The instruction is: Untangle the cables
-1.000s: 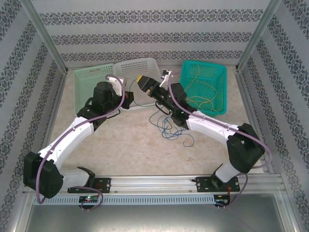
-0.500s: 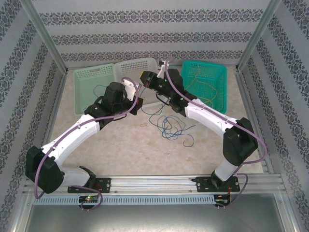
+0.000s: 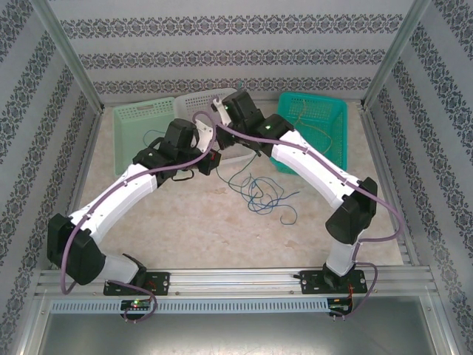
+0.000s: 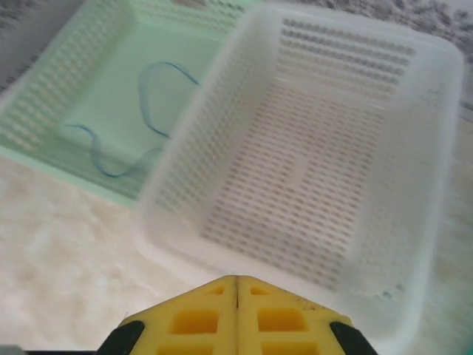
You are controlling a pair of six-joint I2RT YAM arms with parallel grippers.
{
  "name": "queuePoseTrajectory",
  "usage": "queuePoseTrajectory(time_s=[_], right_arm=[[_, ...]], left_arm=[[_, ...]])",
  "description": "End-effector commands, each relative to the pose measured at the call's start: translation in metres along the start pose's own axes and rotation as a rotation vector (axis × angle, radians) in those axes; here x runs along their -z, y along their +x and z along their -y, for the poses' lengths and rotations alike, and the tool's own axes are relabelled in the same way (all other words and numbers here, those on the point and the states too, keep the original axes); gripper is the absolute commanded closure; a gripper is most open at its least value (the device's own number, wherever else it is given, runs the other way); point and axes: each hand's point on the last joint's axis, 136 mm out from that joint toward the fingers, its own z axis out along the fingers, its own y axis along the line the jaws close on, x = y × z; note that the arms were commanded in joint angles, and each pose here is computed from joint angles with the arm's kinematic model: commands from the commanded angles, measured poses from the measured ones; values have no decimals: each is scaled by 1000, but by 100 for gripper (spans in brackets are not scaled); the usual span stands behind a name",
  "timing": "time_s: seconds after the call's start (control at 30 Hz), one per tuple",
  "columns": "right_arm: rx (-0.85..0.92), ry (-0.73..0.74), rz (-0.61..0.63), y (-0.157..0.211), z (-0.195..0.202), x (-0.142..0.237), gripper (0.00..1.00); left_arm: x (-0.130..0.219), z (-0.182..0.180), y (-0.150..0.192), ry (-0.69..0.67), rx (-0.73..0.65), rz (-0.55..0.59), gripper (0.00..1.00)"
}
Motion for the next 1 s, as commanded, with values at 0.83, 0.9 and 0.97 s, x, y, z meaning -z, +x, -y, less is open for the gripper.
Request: queuePoseTrajectory(time_s=[0.83, 0.9, 0.97], right_arm=[[-652, -238, 286, 24, 115, 97, 2], [-663, -227, 285, 28, 117, 97, 2], [-672, -223, 276, 34, 118, 96, 2]], left_arm=[[-16, -102, -98, -186, 121, 57, 100], [-25, -113, -100, -196, 133, 39, 100], [-33, -128, -101, -216, 163, 22, 100]])
